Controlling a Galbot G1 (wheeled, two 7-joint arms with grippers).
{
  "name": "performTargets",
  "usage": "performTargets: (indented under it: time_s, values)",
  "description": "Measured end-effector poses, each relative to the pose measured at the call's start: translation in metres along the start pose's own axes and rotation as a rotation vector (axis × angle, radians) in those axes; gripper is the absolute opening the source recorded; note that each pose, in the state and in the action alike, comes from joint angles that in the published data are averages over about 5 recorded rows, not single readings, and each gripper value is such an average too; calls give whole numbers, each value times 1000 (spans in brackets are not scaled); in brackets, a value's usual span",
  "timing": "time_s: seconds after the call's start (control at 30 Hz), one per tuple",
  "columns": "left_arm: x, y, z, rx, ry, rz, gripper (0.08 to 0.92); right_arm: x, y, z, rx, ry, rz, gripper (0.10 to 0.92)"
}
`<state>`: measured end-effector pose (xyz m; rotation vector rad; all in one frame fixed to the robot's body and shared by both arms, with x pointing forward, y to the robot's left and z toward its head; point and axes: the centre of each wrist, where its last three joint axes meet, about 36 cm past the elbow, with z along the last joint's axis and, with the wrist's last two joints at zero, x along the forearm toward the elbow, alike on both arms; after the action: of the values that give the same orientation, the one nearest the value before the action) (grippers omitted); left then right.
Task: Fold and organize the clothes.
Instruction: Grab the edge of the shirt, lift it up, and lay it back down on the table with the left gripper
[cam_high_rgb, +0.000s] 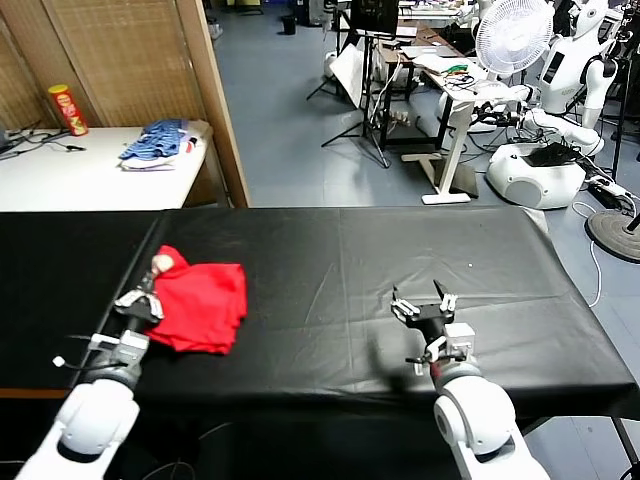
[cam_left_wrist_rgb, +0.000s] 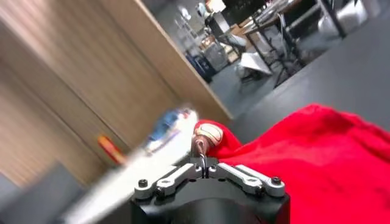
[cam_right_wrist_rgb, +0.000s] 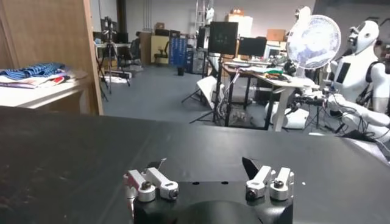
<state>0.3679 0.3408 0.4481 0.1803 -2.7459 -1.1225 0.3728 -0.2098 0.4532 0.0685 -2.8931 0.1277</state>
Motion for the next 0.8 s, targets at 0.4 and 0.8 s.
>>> performTargets:
  time_s: [0.4,0.8]
  values:
    - [28,-54,-65,484,-31,317,137,1,-2,8,5,20,-6,798]
    - [28,-148,-123,857,-29,569,137,3,3,18,11,36,-90,798]
